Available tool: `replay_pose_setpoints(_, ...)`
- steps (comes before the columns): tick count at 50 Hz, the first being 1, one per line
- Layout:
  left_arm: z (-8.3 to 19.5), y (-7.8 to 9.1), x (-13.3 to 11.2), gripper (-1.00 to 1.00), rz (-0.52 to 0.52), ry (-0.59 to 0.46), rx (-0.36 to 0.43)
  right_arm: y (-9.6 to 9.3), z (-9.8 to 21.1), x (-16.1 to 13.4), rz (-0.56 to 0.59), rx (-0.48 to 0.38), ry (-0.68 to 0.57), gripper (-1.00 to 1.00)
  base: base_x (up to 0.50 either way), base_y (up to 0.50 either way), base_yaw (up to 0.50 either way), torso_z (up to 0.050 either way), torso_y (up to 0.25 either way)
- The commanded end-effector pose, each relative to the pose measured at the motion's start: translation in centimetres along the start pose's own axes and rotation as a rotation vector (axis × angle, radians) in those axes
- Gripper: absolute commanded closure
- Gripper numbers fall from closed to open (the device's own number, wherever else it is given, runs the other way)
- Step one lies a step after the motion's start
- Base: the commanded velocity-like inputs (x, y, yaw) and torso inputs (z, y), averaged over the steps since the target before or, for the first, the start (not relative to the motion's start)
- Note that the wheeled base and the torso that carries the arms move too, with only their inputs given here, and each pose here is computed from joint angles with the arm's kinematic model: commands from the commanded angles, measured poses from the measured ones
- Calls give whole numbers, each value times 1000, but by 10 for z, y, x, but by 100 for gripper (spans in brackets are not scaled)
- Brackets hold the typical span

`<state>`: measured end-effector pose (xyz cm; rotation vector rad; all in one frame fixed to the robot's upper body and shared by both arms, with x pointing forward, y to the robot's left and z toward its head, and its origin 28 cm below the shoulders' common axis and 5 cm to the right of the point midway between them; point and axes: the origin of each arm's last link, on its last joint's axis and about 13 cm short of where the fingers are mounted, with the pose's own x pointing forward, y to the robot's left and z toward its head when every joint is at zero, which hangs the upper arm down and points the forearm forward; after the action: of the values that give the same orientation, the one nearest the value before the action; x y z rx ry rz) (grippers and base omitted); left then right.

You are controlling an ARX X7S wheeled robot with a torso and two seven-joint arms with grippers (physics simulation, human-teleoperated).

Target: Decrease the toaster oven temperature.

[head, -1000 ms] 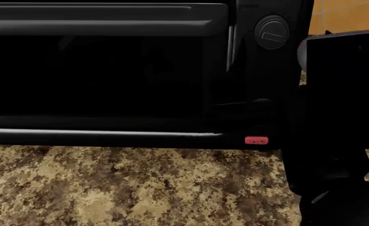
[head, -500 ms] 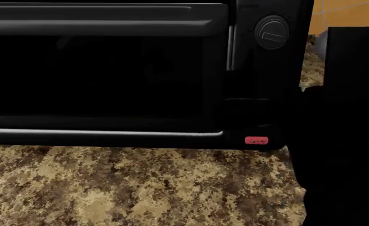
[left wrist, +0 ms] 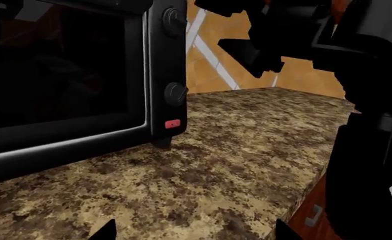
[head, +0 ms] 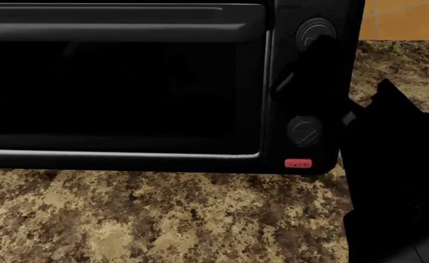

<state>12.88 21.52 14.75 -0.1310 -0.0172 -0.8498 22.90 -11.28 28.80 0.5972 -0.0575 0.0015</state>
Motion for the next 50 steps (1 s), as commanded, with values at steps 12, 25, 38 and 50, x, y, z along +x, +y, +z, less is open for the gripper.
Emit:
replay_pose_setpoints(12,-5,24,17,-100,-12,-10,-17,16,-20,6,-226,178,-31,-100,0,0,0,0,0)
replay_pose_setpoints(25,-7,26,18,-100,-16,-11,-24,36,-23,-2,-161,368,-24,-100,0,0,0,0,0)
replay_pose_setpoints(38,-4,31,22,-100,-19,-10,-29,40,-20,17,-215,501,-31,-100,0,0,0,0,0)
replay_pose_setpoints(50,-4,35,23,-100,-16,-13,-26,52,-25,25,-239,616,9,-100,0,0,0,0,0)
